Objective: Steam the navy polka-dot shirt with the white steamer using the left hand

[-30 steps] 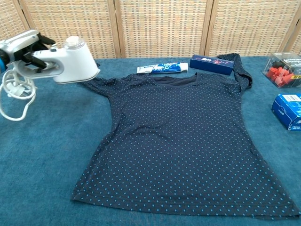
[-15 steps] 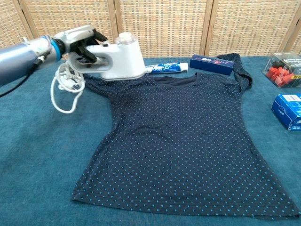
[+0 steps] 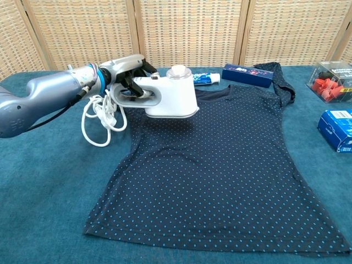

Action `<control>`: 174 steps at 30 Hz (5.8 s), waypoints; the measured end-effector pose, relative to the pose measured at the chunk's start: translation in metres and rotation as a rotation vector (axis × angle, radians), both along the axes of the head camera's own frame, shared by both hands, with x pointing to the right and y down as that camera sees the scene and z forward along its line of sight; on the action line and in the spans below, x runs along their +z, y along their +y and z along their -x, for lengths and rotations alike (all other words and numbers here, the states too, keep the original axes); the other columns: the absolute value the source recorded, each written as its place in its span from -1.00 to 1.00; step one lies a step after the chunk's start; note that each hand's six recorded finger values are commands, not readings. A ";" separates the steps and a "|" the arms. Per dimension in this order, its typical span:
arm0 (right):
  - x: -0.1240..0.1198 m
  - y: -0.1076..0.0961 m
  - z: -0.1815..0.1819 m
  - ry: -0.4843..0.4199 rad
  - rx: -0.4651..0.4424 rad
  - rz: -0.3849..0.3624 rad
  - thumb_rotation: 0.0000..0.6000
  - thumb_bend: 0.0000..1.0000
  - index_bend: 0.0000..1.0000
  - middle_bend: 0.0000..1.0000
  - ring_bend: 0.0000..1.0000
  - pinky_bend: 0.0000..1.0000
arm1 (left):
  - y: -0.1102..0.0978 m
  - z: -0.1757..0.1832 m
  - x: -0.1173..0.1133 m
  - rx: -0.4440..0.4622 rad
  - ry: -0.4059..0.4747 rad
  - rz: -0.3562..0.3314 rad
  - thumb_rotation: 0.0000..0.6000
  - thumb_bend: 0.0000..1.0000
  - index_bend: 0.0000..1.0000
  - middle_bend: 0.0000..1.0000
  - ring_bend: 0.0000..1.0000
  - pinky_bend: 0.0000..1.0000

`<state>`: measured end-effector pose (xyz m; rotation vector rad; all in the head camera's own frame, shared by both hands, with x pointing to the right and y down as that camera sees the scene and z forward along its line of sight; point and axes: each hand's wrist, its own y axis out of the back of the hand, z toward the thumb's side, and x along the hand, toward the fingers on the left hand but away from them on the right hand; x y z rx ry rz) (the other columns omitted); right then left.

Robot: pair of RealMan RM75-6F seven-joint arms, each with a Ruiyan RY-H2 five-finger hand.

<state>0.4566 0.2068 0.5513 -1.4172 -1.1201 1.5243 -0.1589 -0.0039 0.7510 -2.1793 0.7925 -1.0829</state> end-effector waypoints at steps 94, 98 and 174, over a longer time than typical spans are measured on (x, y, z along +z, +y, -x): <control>-0.013 0.006 0.015 -0.059 -0.044 -0.012 1.00 -1.00 -0.89 -1.00 -1.00 -1.00 | 0.127 -0.023 -0.007 0.469 -0.020 -0.051 1.00 0.41 1.00 0.59 0.47 0.73; -0.012 0.006 0.016 -0.059 -0.046 -0.009 1.00 -1.00 -0.89 -1.00 -1.00 -1.00 | 0.113 -0.011 -0.003 0.429 -0.045 -0.055 1.00 0.41 1.00 0.59 0.47 0.73; -0.009 0.006 0.015 -0.064 -0.039 0.009 1.00 -1.00 -0.86 -1.00 -1.00 -1.00 | 0.072 -0.040 0.011 0.344 -0.071 -0.094 1.00 0.41 1.00 0.59 0.47 0.73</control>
